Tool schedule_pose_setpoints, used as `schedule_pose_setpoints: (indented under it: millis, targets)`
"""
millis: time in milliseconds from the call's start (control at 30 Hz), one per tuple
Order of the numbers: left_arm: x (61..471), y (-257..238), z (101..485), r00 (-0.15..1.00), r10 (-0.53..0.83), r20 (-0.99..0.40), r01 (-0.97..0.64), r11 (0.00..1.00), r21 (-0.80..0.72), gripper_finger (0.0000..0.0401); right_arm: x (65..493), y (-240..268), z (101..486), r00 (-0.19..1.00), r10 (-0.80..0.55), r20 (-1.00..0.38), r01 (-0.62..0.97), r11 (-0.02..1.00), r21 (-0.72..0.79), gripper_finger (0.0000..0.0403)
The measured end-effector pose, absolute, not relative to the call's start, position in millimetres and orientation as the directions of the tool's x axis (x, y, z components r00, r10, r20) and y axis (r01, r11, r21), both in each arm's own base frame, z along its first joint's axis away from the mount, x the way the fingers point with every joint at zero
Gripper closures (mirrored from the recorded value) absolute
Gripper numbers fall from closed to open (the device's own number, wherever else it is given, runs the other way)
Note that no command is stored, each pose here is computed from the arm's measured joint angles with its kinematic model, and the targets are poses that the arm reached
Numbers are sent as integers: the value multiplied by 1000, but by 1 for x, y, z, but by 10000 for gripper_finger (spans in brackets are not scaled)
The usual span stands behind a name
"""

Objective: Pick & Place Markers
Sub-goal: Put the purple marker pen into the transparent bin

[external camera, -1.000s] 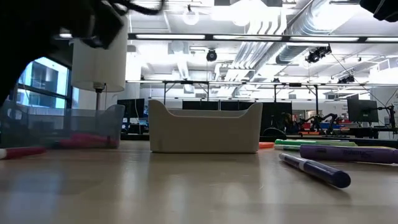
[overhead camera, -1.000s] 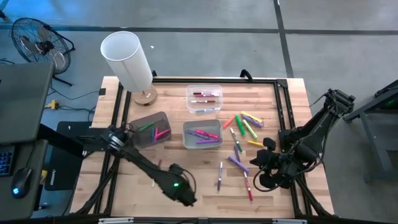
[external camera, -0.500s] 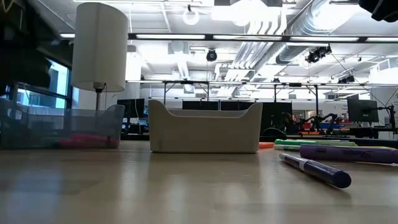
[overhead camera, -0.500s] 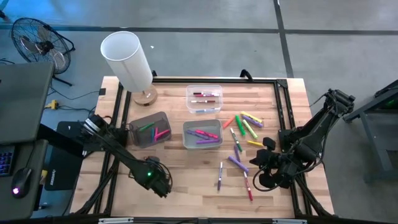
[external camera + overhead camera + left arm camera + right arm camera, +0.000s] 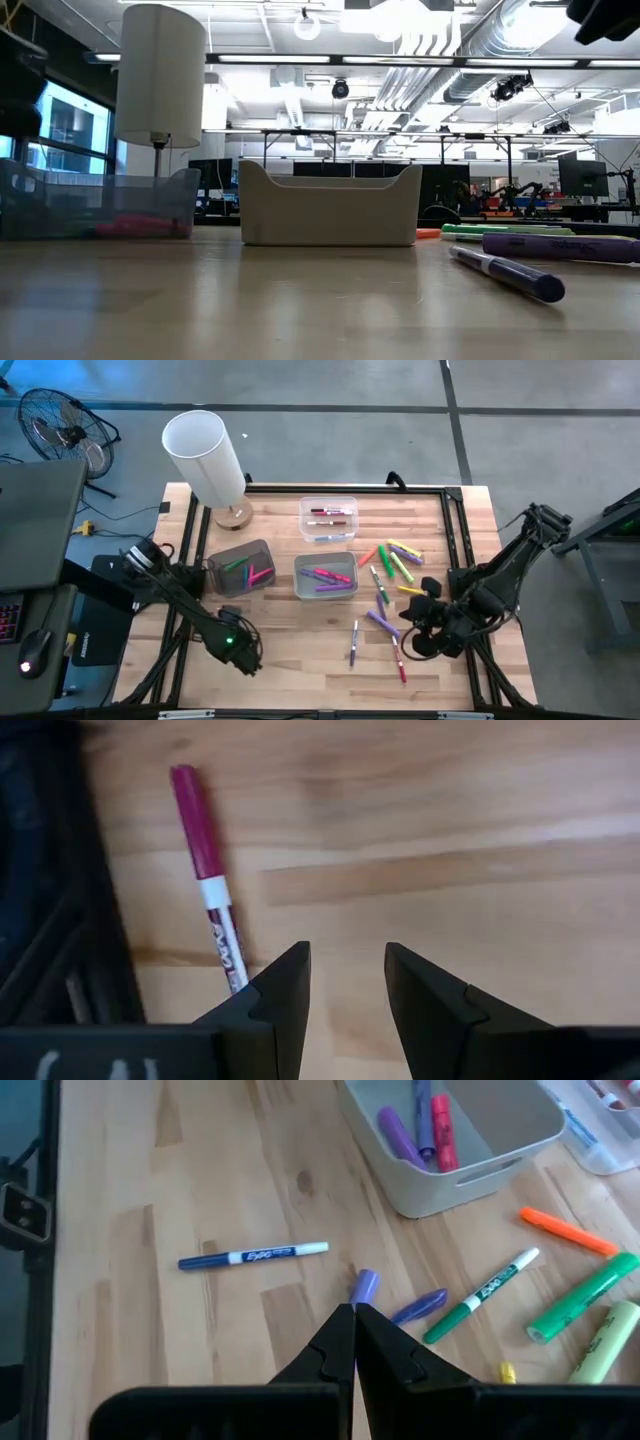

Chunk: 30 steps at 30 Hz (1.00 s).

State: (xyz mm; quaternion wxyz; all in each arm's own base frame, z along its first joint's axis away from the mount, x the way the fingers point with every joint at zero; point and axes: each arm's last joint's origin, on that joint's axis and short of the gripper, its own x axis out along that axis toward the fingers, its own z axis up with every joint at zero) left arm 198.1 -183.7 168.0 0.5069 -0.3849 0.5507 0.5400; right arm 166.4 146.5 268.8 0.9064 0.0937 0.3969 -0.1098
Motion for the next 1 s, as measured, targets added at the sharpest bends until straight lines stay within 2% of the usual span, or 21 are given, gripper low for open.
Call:
schedule_pose_setpoints:
  millis: [100,233,400,567,800,1000]
  targets:
    - [180,-181,169,-200,104,-974,-972,100,210,273,169,143,269,652,-127,-747,271,960,73,403]
    - [159,-177,164,-268,60,-962,-959,84,272,273,172,140,268,636,-116,-763,262,962,72,403]
    - [140,-179,152,-323,-14,-946,-941,106,320,273,172,140,268,635,-117,-763,261,963,70,403]
    - [125,-184,130,-321,-130,-938,-943,137,304,273,172,140,268,634,-115,-765,252,966,64,403]
    - [126,-181,127,-327,-130,-936,-941,133,310,273,171,139,267,625,-124,-771,247,968,44,403]
    - [139,-188,143,-247,-68,-967,-957,171,233,273,171,138,267,620,-130,-774,239,970,28,403]
